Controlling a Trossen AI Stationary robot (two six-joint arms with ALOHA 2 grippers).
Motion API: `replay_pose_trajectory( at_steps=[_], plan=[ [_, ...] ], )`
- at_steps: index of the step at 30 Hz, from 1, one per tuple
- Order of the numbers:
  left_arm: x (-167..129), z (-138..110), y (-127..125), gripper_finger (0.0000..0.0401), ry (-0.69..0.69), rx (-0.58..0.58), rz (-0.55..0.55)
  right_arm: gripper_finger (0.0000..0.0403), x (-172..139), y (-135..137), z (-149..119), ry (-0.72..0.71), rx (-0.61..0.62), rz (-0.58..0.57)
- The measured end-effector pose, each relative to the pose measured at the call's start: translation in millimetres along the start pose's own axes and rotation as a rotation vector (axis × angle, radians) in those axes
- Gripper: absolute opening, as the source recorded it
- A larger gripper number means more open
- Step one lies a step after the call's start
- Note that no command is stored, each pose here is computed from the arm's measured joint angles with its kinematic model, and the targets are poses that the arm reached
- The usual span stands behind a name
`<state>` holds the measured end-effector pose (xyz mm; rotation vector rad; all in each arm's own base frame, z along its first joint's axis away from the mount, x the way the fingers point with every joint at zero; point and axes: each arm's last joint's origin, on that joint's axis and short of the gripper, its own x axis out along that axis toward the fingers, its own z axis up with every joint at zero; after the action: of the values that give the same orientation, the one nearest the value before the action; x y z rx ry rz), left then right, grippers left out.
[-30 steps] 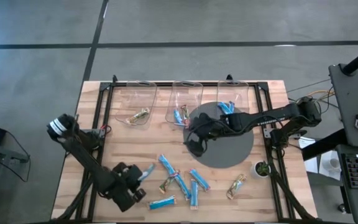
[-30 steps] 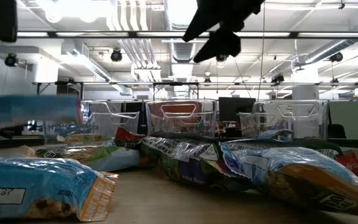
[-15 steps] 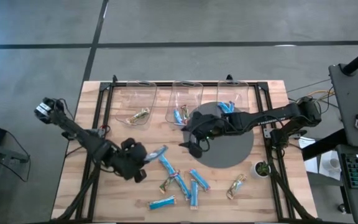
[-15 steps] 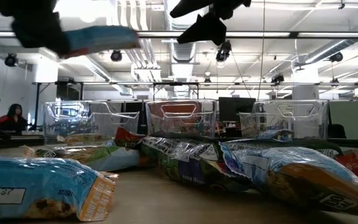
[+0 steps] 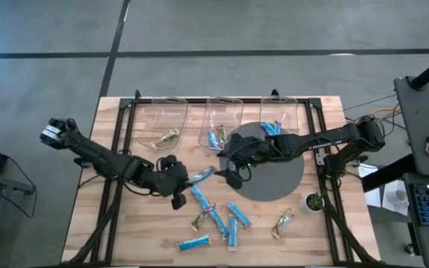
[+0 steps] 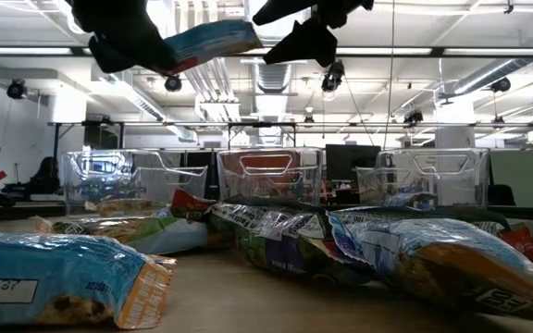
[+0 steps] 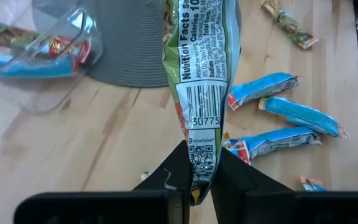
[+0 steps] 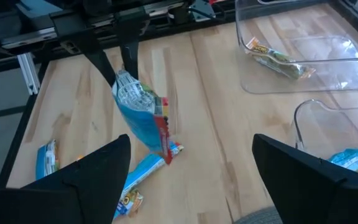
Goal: Pick and place Granola Bars by type
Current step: Put the red granola bar into the middle transparent bin
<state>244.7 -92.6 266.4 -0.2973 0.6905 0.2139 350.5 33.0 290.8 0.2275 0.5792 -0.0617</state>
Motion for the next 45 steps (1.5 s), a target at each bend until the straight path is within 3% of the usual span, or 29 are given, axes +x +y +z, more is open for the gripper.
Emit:
replay_pose_trajectory(
  at_steps=[15, 34, 45],
  plan=[
    [6, 19, 8, 0.0024, -0.088, 0.053, -0.04, 0.0325, 5, 0, -2, 0.017, 0.053, 0.022],
    [23, 20, 12, 0.0023, -0.046, 0.059, -0.054, 0.0324, 17, 0, -7, 0.043, 0.11, 0.038],
    [23, 20, 12, 0.0023, -0.043, 0.054, -0.057, 0.0258, 22, 0, -10, 0.055, 0.107, 0.041]
  ],
)
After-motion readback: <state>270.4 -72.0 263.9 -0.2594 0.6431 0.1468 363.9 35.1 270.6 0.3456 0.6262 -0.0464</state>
